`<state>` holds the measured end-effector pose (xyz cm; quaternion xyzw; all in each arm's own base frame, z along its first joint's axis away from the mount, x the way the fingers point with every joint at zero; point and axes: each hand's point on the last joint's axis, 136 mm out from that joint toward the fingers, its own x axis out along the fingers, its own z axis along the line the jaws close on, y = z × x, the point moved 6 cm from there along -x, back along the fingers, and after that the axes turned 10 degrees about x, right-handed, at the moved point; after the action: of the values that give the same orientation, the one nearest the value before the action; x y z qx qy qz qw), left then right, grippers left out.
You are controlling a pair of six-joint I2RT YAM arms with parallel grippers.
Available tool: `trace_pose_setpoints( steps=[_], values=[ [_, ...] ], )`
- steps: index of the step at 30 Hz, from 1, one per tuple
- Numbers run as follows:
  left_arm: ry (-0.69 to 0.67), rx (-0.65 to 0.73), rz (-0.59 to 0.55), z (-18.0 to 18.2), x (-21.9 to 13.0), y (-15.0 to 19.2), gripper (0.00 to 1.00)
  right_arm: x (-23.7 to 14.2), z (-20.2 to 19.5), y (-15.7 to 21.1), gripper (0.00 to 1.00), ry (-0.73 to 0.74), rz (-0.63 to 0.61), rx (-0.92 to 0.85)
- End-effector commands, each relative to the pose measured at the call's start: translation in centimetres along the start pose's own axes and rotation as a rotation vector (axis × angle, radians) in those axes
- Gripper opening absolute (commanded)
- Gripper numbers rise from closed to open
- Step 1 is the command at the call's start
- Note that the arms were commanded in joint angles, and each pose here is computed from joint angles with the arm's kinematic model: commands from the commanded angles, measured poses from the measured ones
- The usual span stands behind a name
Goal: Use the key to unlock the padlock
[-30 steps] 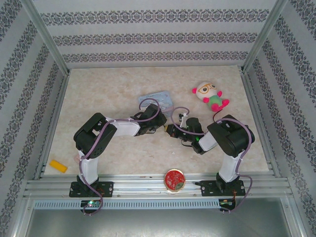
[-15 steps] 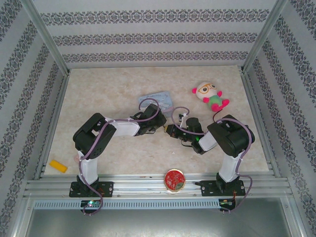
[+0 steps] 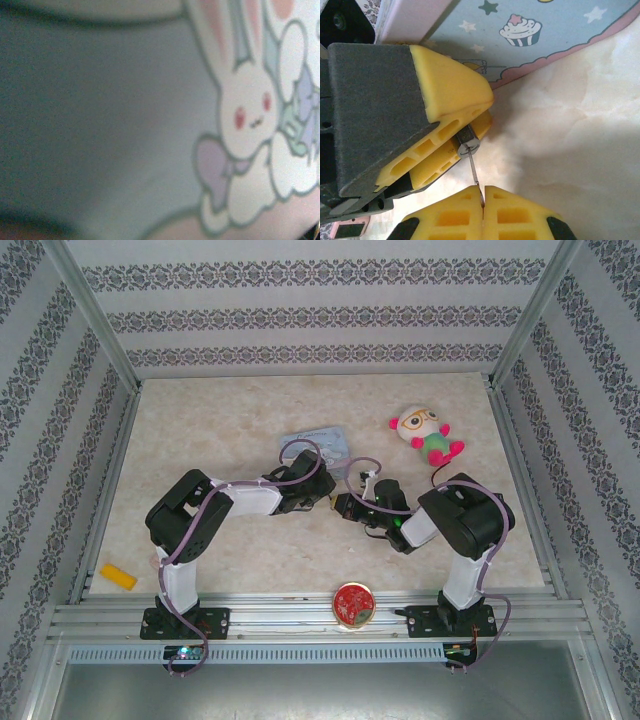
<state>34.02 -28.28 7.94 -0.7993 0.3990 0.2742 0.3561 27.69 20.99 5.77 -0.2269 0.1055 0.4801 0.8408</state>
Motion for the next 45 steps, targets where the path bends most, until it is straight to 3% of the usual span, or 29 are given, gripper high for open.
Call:
trace_pose_setpoints(
  steps=[1,16,45],
  values=[
    [0.065,-0.024,0.108,-1.6,-1.0,1.5,0.00,0.2,0.6,-0.9,0.00,-0.010,-0.073,-0.011],
    [0.057,-0.021,0.122,-1.2,-1.0,1.8,0.00,-1.4,0.8,-2.2,0.00,0.028,-0.123,-0.011],
    [0.067,-0.078,0.121,-1.4,-1.0,1.4,0.00,-1.2,1.1,-0.4,0.00,0.149,-0.083,-0.064]
  ],
)
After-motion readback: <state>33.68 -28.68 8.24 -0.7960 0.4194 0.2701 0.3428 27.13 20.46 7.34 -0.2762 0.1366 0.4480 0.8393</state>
